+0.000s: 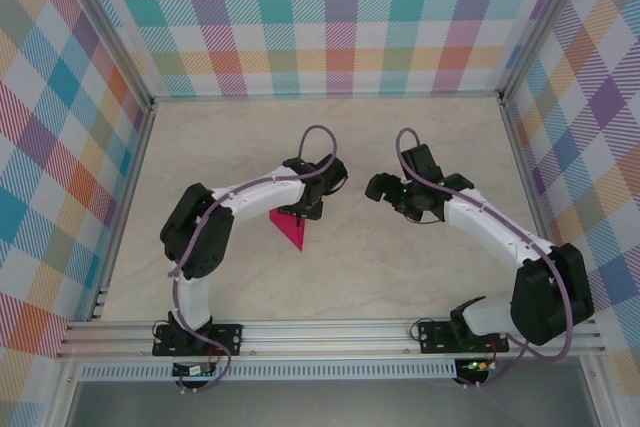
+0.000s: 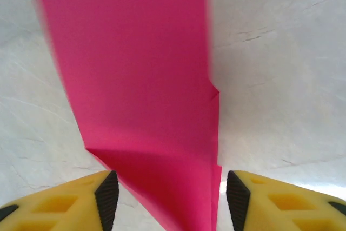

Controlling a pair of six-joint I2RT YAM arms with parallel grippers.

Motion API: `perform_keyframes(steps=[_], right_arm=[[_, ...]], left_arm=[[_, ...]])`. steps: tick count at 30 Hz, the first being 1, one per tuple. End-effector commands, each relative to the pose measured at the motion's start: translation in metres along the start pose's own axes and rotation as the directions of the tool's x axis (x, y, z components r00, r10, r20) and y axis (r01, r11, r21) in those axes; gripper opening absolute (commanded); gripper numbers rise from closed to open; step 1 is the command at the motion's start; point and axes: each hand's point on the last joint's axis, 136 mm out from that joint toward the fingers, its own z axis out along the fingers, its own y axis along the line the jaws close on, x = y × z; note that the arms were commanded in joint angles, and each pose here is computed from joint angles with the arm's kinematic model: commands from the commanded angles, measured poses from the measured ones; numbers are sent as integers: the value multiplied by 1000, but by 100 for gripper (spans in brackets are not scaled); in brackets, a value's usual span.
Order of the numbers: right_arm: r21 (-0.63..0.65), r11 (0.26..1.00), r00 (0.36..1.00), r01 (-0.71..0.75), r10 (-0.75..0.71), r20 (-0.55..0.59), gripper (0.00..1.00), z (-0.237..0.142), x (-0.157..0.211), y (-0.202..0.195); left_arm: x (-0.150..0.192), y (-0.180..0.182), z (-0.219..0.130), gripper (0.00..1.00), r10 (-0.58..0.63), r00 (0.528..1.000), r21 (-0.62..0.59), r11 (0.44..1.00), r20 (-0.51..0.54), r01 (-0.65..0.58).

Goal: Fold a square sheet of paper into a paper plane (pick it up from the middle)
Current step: Turn over the paper at the center of the table, then rotate the paper at the center of the table.

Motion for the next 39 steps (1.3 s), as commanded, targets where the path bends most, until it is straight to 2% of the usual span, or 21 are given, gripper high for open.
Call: perform_keyframes(steps=[1, 4, 6, 12, 16, 22, 30, 35, 39], right_arm=[[-70, 997, 996, 38, -43, -80, 85, 16, 19, 30], [-92, 992, 987, 90, -101, -125, 79, 33, 40, 60], [-118, 984, 977, 131, -148, -152, 72, 45, 58, 84], [-174, 960, 950, 219, -250, -188, 42, 76, 105, 151], [-155, 960, 931, 235, -268, -249, 32, 103, 131, 168], [-70, 962, 909, 265, -273, -315, 29, 137, 143, 161], [23, 930, 877, 367, -337, -343, 29, 144, 141, 134], [35, 902, 829, 430, -380, -410, 29, 144, 148, 104], [17, 850, 757, 526, -459, -466, 29, 136, 152, 76]], left_arm=[[-19, 8, -30, 69, -164, 986, 231, 960, 10, 157], [-24, 29, -38, 78, -274, 962, 332, 907, -1, 259], [-22, 50, -36, 81, -338, 941, 341, 884, -6, 319], [-3, 120, -16, 86, -505, 862, 263, 828, -35, 496], [11, 145, -9, 90, -573, 818, 248, 787, -46, 566], [19, 156, -9, 94, -599, 799, 257, 765, -54, 591], [19, 150, -5, 96, -579, 811, 278, 768, -84, 576], [20, 146, -2, 96, -573, 814, 290, 765, -100, 574], [20, 143, -3, 96, -563, 819, 304, 766, -106, 566]])
